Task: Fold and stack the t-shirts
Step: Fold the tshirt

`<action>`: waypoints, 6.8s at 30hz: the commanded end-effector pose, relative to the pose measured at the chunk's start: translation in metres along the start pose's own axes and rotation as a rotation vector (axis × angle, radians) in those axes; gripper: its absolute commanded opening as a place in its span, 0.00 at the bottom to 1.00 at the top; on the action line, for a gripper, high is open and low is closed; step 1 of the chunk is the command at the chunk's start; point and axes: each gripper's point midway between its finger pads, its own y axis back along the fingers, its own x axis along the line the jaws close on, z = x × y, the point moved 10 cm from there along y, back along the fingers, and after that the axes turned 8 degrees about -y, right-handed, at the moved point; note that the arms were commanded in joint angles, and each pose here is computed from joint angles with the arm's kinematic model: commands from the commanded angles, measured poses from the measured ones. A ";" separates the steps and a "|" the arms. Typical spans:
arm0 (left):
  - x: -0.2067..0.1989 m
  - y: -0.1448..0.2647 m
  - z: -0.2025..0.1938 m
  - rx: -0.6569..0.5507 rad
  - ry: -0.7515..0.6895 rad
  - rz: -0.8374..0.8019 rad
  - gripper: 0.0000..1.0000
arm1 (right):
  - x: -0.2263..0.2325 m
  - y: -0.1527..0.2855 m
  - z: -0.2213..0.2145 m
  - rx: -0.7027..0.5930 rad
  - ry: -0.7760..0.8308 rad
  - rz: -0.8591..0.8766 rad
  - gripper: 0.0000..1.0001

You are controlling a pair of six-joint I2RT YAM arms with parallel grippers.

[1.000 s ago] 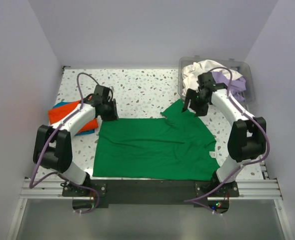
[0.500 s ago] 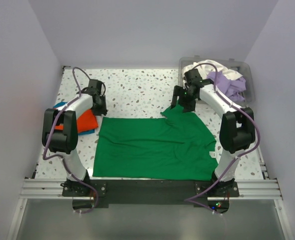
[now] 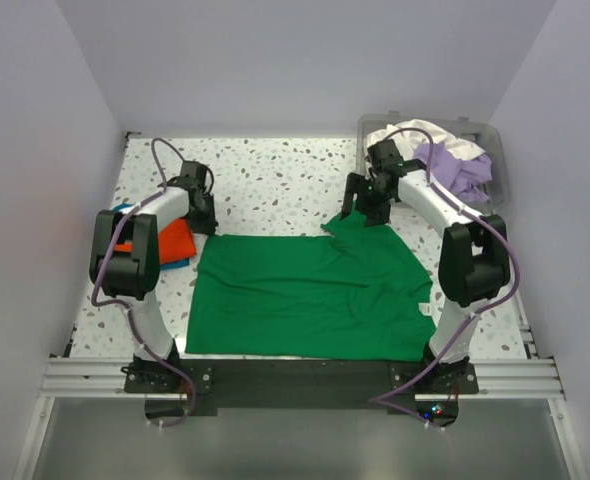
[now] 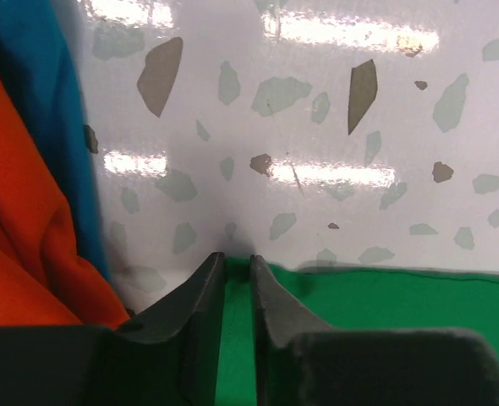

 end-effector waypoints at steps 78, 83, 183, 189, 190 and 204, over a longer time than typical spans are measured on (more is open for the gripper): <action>0.012 0.075 0.003 -0.211 0.038 -0.102 0.00 | 0.049 -0.006 0.012 -0.444 0.049 -0.288 0.00; 0.008 0.073 0.009 -0.222 0.043 -0.136 0.00 | 0.039 0.009 0.007 -0.467 0.046 -0.350 0.00; -0.007 0.050 -0.056 0.017 0.158 -0.257 0.54 | -0.091 0.045 -0.059 -0.180 -0.188 -0.390 0.60; -0.004 0.045 -0.065 0.034 0.152 -0.229 0.55 | -0.113 0.033 -0.038 -0.185 -0.253 -0.413 0.60; -0.004 0.042 -0.065 0.037 0.152 -0.228 0.56 | -0.118 0.032 -0.034 -0.190 -0.264 -0.418 0.60; -0.008 0.033 -0.064 0.042 0.163 -0.269 0.47 | -0.142 0.006 -0.005 -0.175 -0.303 -0.414 0.59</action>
